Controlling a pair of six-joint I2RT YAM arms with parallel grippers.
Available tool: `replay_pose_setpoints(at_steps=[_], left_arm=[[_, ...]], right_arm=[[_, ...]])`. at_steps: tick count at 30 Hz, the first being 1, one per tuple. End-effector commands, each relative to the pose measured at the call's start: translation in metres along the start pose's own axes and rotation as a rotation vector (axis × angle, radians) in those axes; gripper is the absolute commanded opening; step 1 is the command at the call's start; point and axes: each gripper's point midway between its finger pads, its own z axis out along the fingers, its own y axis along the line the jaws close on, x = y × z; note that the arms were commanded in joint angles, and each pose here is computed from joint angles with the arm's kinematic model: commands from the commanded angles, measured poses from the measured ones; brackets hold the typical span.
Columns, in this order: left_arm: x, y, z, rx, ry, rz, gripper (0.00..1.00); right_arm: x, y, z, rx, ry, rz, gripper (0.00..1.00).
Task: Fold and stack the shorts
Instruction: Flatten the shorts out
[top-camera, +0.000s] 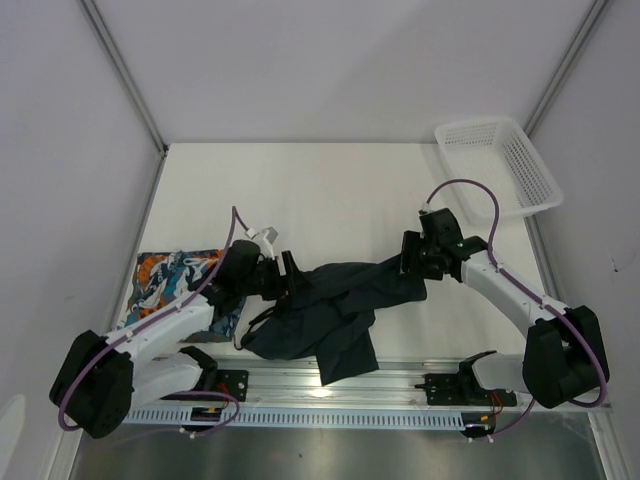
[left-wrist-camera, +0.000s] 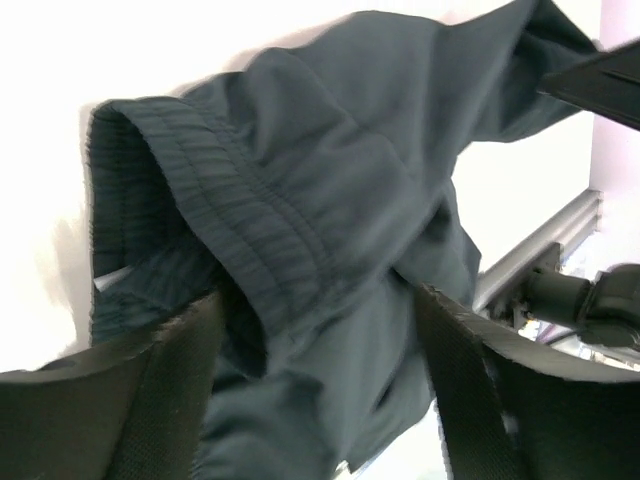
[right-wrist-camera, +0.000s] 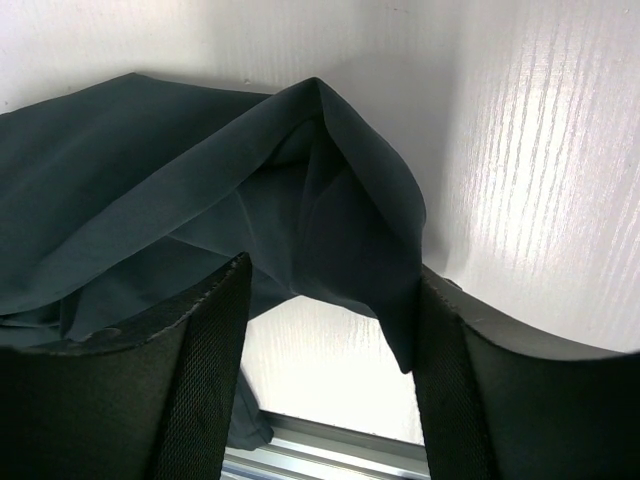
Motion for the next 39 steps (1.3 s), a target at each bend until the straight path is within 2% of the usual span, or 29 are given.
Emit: replay_pose_setpoints(at_steps=[1, 2, 5, 6, 8, 9, 11, 12, 14, 15, 17, 20, 21, 24, 25, 30, 36, 39], left_arm=[[-0.019, -0.008, 0.013, 0.014, -0.052, -0.002, 0.76], [-0.022, -0.011, 0.016, 0.027, -0.062, -0.004, 0.72], [-0.022, -0.017, 0.025, 0.072, -0.046, -0.021, 0.48], [-0.022, -0.018, 0.027, 0.081, -0.043, -0.027, 0.30], [-0.025, -0.023, 0.027, 0.107, -0.058, -0.034, 0.07], [-0.031, -0.026, 0.025, 0.109, -0.079, -0.036, 0.00], [-0.050, -0.033, 0.017, 0.101, -0.144, -0.024, 0.00], [-0.064, -0.036, 0.007, 0.102, -0.191, -0.016, 0.00], [-0.076, -0.029, -0.004, 0.048, -0.211, -0.008, 0.00], [-0.107, -0.042, -0.022, 0.056, -0.281, 0.001, 0.00], [-0.132, -0.037, -0.040, 0.011, -0.324, 0.001, 0.00], [-0.162, -0.047, -0.062, -0.003, -0.385, 0.020, 0.00], [-0.168, -0.044, -0.066, -0.015, -0.400, 0.018, 0.00], [-0.181, -0.048, -0.075, -0.027, -0.436, 0.030, 0.00], [-0.182, -0.047, -0.075, -0.031, -0.438, 0.031, 0.00], [-0.185, -0.044, -0.076, -0.047, -0.451, 0.050, 0.00], [-0.187, -0.030, -0.068, -0.099, -0.442, 0.059, 0.00], [-0.188, -0.023, -0.064, -0.126, -0.446, 0.052, 0.00]], right_arm=[[-0.006, 0.003, 0.000, -0.018, -0.028, -0.008, 0.59], [-0.007, 0.004, 0.000, -0.022, -0.031, -0.010, 0.58], [-0.007, 0.003, 0.000, -0.020, -0.032, -0.013, 0.47], [-0.007, 0.003, 0.001, -0.018, -0.034, -0.013, 0.45], [-0.007, 0.001, 0.001, -0.011, -0.034, -0.022, 0.31], [-0.009, 0.001, 0.001, -0.008, -0.036, -0.025, 0.21], [-0.009, 0.000, 0.002, -0.003, -0.034, -0.036, 0.11], [-0.009, 0.000, 0.001, -0.005, -0.034, -0.039, 0.10], [-0.009, 0.002, 0.003, -0.012, -0.029, -0.050, 0.09], [-0.009, 0.002, 0.004, -0.016, -0.029, -0.050, 0.10], [-0.007, 0.005, 0.007, -0.034, -0.021, -0.055, 0.12], [-0.002, 0.010, 0.014, -0.073, -0.005, -0.060, 0.38], [-0.001, 0.012, 0.016, -0.082, -0.003, -0.057, 0.61], [-0.002, 0.015, 0.022, -0.092, -0.017, -0.046, 0.88], [-0.001, 0.015, 0.023, -0.090, -0.018, -0.042, 0.91], [-0.003, 0.007, 0.023, -0.049, -0.064, -0.029, 0.93], [-0.026, 0.016, 0.024, -0.014, -0.168, -0.128, 0.84], [-0.040, 0.019, 0.032, -0.002, -0.174, -0.190, 0.79]])
